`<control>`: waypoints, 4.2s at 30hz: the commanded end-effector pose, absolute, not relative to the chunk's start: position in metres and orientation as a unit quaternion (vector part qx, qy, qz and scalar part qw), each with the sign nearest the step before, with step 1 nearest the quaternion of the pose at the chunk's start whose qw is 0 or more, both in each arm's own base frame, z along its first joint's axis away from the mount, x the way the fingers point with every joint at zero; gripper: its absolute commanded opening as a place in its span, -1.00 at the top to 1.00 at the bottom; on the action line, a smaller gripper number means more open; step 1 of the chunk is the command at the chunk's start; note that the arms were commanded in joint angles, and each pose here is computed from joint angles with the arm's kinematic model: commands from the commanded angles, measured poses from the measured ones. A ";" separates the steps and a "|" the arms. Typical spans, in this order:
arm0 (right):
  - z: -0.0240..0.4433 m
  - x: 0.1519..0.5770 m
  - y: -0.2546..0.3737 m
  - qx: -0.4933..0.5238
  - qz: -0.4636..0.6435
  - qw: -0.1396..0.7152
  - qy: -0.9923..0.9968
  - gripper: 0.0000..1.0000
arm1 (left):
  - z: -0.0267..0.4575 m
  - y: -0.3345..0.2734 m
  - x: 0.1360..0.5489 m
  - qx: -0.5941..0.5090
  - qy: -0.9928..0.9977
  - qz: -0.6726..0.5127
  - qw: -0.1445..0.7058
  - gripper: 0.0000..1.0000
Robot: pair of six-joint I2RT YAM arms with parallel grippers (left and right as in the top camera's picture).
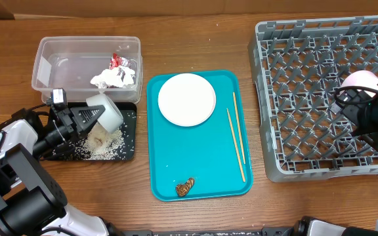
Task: Sort waste into correct bins and load items into the dishwasher
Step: 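Lift the rice bowl with left gripper and tip rice onto black tray, then set the emptied white bowl back on the teal tray, release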
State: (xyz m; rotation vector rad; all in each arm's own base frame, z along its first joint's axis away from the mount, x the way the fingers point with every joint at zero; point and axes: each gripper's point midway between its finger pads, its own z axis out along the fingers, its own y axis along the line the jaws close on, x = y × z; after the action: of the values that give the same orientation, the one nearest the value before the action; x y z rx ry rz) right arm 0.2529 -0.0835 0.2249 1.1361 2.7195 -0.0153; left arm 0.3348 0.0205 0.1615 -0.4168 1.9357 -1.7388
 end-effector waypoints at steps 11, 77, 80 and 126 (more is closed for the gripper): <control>0.228 0.255 -0.084 0.383 -0.002 0.103 0.918 -1.00 | 0.169 0.026 0.336 -0.232 0.664 -0.684 0.194 0.92; 0.227 0.252 -0.083 0.381 -0.002 0.098 0.919 -1.00 | 0.122 -0.305 0.295 0.282 0.927 -0.135 0.207 0.92; 0.227 0.252 -0.083 0.381 -0.002 0.098 0.919 -1.00 | 0.110 -0.311 0.295 0.284 0.928 -0.140 0.196 0.92; 0.227 0.253 -0.083 0.381 -0.002 0.100 0.919 -1.00 | 0.092 -0.211 0.213 0.218 0.975 -0.003 -0.043 -0.61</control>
State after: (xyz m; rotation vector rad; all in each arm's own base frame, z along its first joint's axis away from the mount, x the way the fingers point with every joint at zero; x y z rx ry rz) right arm 0.2511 -0.0829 0.2245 1.1379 2.7271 -0.0166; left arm 0.2181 -0.2196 0.0921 0.7388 3.1393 -0.0499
